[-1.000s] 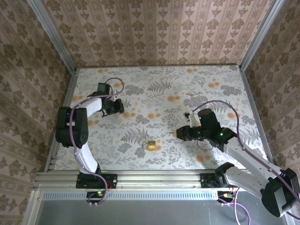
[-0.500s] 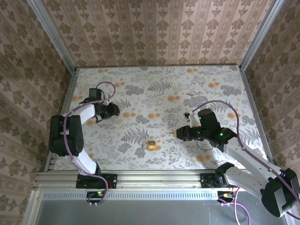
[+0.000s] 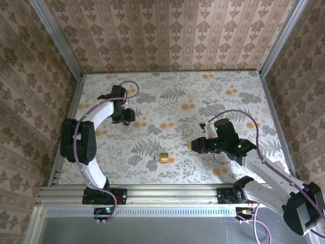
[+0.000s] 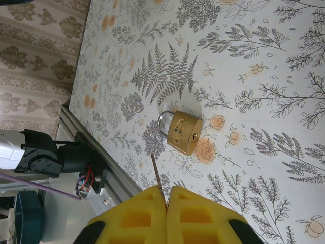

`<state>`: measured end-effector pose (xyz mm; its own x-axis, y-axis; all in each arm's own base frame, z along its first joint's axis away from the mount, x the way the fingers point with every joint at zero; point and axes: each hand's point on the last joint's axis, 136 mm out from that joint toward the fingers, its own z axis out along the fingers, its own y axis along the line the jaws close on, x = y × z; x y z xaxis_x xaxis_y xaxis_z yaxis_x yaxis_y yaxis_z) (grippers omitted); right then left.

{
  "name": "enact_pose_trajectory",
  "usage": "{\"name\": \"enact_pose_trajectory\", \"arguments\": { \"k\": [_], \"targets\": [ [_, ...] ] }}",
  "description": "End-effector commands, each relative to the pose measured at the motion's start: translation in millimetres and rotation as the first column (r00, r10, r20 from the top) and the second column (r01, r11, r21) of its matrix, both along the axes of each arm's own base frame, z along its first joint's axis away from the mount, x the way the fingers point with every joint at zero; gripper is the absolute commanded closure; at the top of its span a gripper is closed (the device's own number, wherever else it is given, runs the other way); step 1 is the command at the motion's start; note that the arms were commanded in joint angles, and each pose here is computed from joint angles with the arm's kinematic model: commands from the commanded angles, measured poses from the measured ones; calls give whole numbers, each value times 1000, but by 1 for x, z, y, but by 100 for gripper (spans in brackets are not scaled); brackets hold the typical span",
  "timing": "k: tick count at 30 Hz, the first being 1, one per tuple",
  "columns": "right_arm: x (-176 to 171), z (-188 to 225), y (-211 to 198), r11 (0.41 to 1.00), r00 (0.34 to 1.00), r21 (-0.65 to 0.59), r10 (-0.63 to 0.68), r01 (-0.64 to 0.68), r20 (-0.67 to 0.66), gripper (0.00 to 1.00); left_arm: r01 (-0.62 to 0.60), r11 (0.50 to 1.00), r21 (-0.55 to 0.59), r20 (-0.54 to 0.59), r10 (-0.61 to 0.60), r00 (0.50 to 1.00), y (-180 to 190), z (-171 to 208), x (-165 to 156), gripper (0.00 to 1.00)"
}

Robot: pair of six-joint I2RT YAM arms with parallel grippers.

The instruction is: Unlock with the key

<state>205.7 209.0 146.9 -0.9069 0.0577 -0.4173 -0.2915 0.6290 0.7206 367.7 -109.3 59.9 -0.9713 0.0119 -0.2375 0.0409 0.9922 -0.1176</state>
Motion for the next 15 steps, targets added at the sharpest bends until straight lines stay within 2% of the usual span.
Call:
{"name": "enact_pose_trajectory", "arguments": {
  "k": [1,5,15],
  "targets": [
    [-2,-1,-2,1000,1000,1,-1,1,13,100,55,988,147,-96,-41,995,15,-13,-15,46],
    [-3,-1,-3,1000,1000,1,0,0,13,100,67,980,187,-117,-46,992,15,-20,-10,46],
    [-2,-3,-2,1000,1000,-4,2,-2,10,100,67,981,182,-52,-59,997,7,-5,4,46]
  ]
}}
